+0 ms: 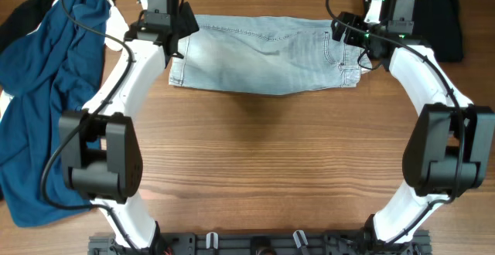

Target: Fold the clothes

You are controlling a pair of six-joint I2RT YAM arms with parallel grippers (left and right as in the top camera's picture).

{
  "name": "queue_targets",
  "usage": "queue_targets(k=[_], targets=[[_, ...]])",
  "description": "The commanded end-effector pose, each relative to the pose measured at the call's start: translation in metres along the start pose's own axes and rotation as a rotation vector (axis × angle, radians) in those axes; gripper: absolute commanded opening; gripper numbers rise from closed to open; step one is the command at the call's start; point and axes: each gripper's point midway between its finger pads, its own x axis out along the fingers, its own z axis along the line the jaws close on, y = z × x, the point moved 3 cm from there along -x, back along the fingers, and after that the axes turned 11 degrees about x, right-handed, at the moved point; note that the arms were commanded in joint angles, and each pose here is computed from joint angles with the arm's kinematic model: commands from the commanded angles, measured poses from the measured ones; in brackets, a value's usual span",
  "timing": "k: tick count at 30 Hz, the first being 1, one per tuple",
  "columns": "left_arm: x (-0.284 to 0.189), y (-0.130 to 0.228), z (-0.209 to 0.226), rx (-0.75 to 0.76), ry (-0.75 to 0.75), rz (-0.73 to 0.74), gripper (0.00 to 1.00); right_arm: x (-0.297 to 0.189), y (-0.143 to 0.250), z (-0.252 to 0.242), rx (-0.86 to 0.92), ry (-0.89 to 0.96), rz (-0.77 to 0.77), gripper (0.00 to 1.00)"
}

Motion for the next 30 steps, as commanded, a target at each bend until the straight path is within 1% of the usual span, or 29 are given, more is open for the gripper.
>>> queue_targets(k=[1,3,4,8,12,15,19,20,22,25,26,27,28,30], targets=[[0.0,0.005,0.008,0.006,0.079,0.061,1.0,0.013,0.024,0.031,-0.116,-0.077,0.081,0.89],[0.001,0.008,0.018,-0.007,0.076,0.083,1.0,0.03,0.041,0.041,-0.138,-0.089,0.119,0.84],[0.002,0.011,0.024,0.004,0.066,0.098,1.0,0.041,0.055,0.046,-0.151,-0.094,0.148,0.78],[0.002,0.016,0.026,0.072,0.063,0.12,1.0,0.071,0.089,0.051,-0.153,-0.093,0.225,0.73],[0.002,0.02,0.028,0.088,0.059,0.139,1.0,0.084,0.121,0.059,-0.183,-0.094,0.304,0.7],[0.002,0.02,0.029,0.092,0.058,0.142,1.0,0.084,0.14,0.079,-0.264,-0.123,0.334,0.7],[0.002,0.022,0.029,0.093,0.057,0.15,1.0,0.083,0.157,0.101,-0.325,-0.149,0.357,0.72],[0.001,0.023,0.029,0.094,0.056,0.153,1.0,0.082,0.158,0.104,-0.328,-0.151,0.363,0.74],[0.001,0.024,0.029,0.095,0.055,0.161,1.0,0.079,0.151,0.108,-0.321,-0.147,0.367,0.78],[0.001,0.027,0.03,0.097,0.055,0.175,1.0,0.066,0.113,0.116,-0.294,-0.136,0.346,0.83],[0.0,0.029,0.029,0.097,0.064,0.182,1.0,0.058,0.098,0.117,-0.283,-0.129,0.338,0.87],[0.0,0.031,0.026,0.096,0.086,0.191,1.0,0.051,0.083,0.115,-0.27,-0.119,0.331,0.95],[-0.001,0.033,0.022,0.097,0.11,0.204,1.0,0.034,0.054,0.105,-0.23,-0.093,0.315,1.0],[0.001,0.04,0.01,0.154,0.203,0.226,1.0,0.018,0.026,0.079,-0.168,-0.047,0.312,1.0]])
